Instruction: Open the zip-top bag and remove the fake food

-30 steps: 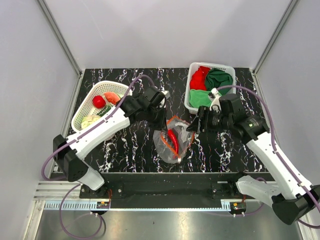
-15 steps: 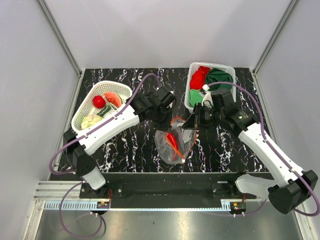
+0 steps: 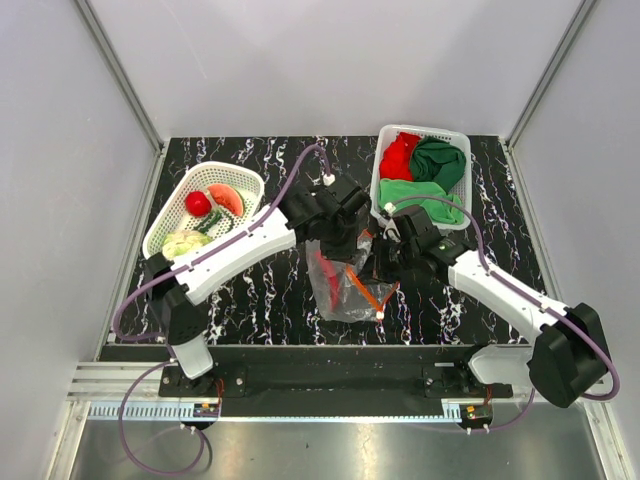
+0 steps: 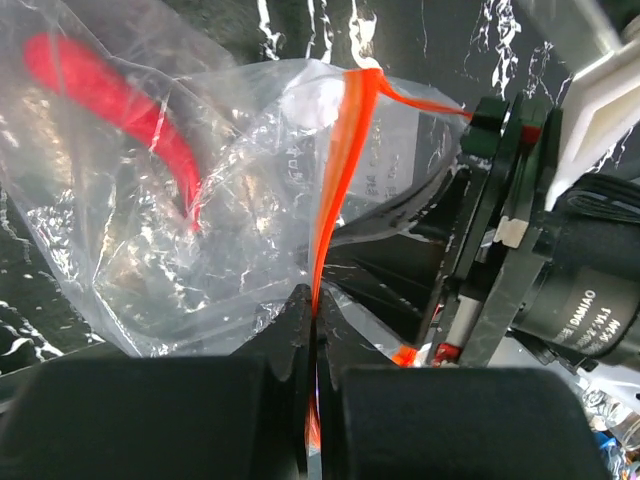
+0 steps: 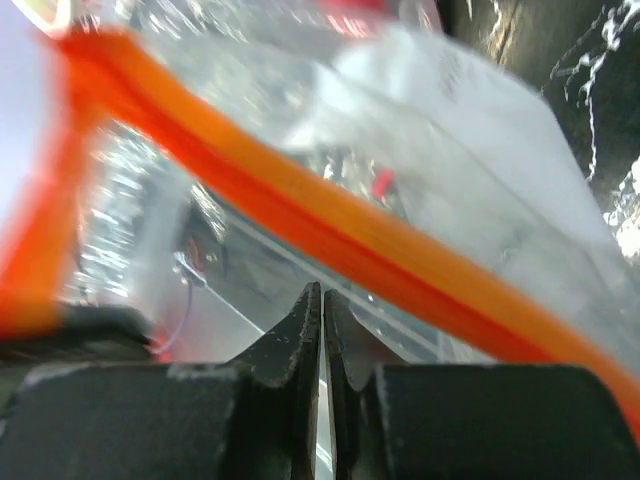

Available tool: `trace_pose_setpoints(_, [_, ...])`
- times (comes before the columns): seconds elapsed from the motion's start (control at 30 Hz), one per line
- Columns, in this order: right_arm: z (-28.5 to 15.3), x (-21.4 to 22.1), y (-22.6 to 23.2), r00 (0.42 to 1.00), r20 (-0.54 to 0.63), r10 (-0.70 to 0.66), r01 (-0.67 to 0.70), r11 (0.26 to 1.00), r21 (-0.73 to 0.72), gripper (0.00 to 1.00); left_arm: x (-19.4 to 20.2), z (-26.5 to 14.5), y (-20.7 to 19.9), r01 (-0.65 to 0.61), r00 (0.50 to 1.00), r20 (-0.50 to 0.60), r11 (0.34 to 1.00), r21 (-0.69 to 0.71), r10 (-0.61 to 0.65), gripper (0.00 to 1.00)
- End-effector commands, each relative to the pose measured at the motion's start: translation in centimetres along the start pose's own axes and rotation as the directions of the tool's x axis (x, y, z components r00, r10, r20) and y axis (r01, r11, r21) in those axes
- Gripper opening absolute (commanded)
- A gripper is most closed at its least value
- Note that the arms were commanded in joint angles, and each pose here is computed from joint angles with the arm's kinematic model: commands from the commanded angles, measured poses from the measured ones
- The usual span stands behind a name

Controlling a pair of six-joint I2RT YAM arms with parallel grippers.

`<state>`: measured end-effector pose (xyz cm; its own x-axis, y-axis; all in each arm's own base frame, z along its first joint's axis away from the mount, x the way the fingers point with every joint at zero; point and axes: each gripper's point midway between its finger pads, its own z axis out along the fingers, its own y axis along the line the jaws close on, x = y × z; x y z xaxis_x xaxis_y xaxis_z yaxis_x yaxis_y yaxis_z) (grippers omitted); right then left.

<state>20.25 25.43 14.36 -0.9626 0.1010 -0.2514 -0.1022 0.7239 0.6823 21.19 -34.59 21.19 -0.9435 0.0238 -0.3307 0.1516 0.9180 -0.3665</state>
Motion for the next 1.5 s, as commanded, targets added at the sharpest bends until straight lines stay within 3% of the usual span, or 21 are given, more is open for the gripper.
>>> trace_pose_setpoints(0.0, [-0.5, -2.3, 2.0, 0.994, 0.102, -0.032, 0.038, 0.998, -0.053, 0.12, -1.3, -0.3, -2.7, 0.004, 0.999, 0.054, 0.997, 0.08, -0.008, 0.0])
trace_pose_setpoints(0.13, [-2.1, -3.3, 3.2, 0.981, 0.187, -0.058, 0.072, 0.995, -0.069, 0.12, -0.7, -0.1, -3.2, 0.004, 1.0, 0.027, 0.994, 0.112, -0.007, 0.0])
trace_pose_setpoints(0.3, [0.0, -2.0, 1.8, 0.987, 0.16, -0.002, 0.021, 0.993, -0.117, 0.07, -1.1, -0.7, -6.0, 0.018, 0.999, 0.027, 0.969, 0.247, -0.025, 0.0])
trace_pose_setpoints(0.37, [0.2, -2.4, 2.1, 0.979, 0.205, -0.004, 0.038, 0.986, -0.163, 0.06, -1.1, -0.8, -7.0, 0.024, 0.999, 0.017, 0.956, 0.293, -0.031, 0.0])
trace_pose_setpoints(0.5, [0.6, -2.1, -0.1, 0.963, 0.266, -0.034, 0.069, 0.99, -0.122, 0.06, -0.7, -0.6, -8.6, -0.001, 1.0, -0.003, 0.926, 0.378, 0.002, 0.0])
trace_pose_setpoints(0.53, [0.6, -2.5, -0.1, 0.954, 0.296, -0.039, 0.079, 0.989, -0.125, 0.06, -0.7, -0.6, -8.7, -0.02, 1.0, 0.004, 0.921, 0.389, 0.02, 0.04])
trace_pose_setpoints(0.57, [0.7, -2.4, -0.6, 0.953, 0.3, -0.044, 0.083, 0.99, -0.116, 0.06, -0.7, -0.7, -8.6, -0.027, 1.0, 0.009, 0.919, 0.393, 0.026, 0.22])
trace_pose_setpoints(0.67, [1.5, -1.4, -1.8, 0.961, 0.274, -0.047, 0.079, 0.991, -0.106, 0.06, -0.7, -1.3, -7.7, -0.073, 0.997, 0.048, 0.916, 0.394, 0.059, 0.48])
trace_pose_setpoints(0.7, [1.5, -1.4, -1.1, 0.96, 0.273, -0.057, 0.097, 0.986, -0.136, 0.07, -1.3, -2.5, -7.0, -0.089, 0.994, 0.097, 0.918, 0.388, 0.055, 0.61])
trace_pose_setpoints(0.8, [1.7, -0.8, -1.7, 0.965, 0.256, -0.061, 0.096, 0.987, -0.127, 0.07, -1.8, -3.7, -3.8, -0.097, 0.987, 0.153, 0.933, 0.348, 0.046, 0.75])
trace_pose_setpoints(0.87, [1.7, -0.5, -2.2, 0.965, 0.255, -0.062, 0.094, 0.989, -0.113, 0.07, -1.7, -2.6, -0.1, -0.034, 0.991, 0.135, 0.955, 0.295, -0.006, 0.74])
trace_pose_setpoints(0.9, [1.7, -0.4, -2.3, 0.965, 0.254, -0.062, 0.093, 0.989, -0.113, 0.07, -1.5, -3.6, 1.0, -0.022, 0.988, 0.152, 0.954, 0.299, -0.025, 0.67])
trace_pose_setpoints(1.1, [2.5, 0.3, -2.9, 0.976, 0.208, -0.069, 0.093, 0.99, -0.108, 0.08, 1.5, -0.7, 8.3, 0.073, 0.991, 0.093, 0.981, 0.179, -0.091, 0.47])
trace_pose_setpoints(1.2, [3.0, 0.7, -3.1, 0.981, 0.177, -0.077, 0.097, 0.989, -0.108, 0.08, 2.9, 1.4, 9.7, 0.074, 0.994, 0.064, 0.986, 0.15, -0.084, 0.47])
trace_pose_setpoints(1.37, [3.8, 1.2, -3.4, 0.988, 0.136, -0.072, 0.088, 0.99, -0.114, 0.09, 4.3, 6.0, 8.8, 0.123, 0.992, -0.034, 0.968, 0.219, -0.118, 0.47])
trace_pose_setpoints(1.47, [4.1, 1.4, -3.5, 0.99, 0.12, -0.07, 0.084, 0.99, -0.114, 0.11, 4.4, 8.2, 8.1, 0.142, 0.989, -0.069, 0.957, 0.252, -0.129, 0.55])
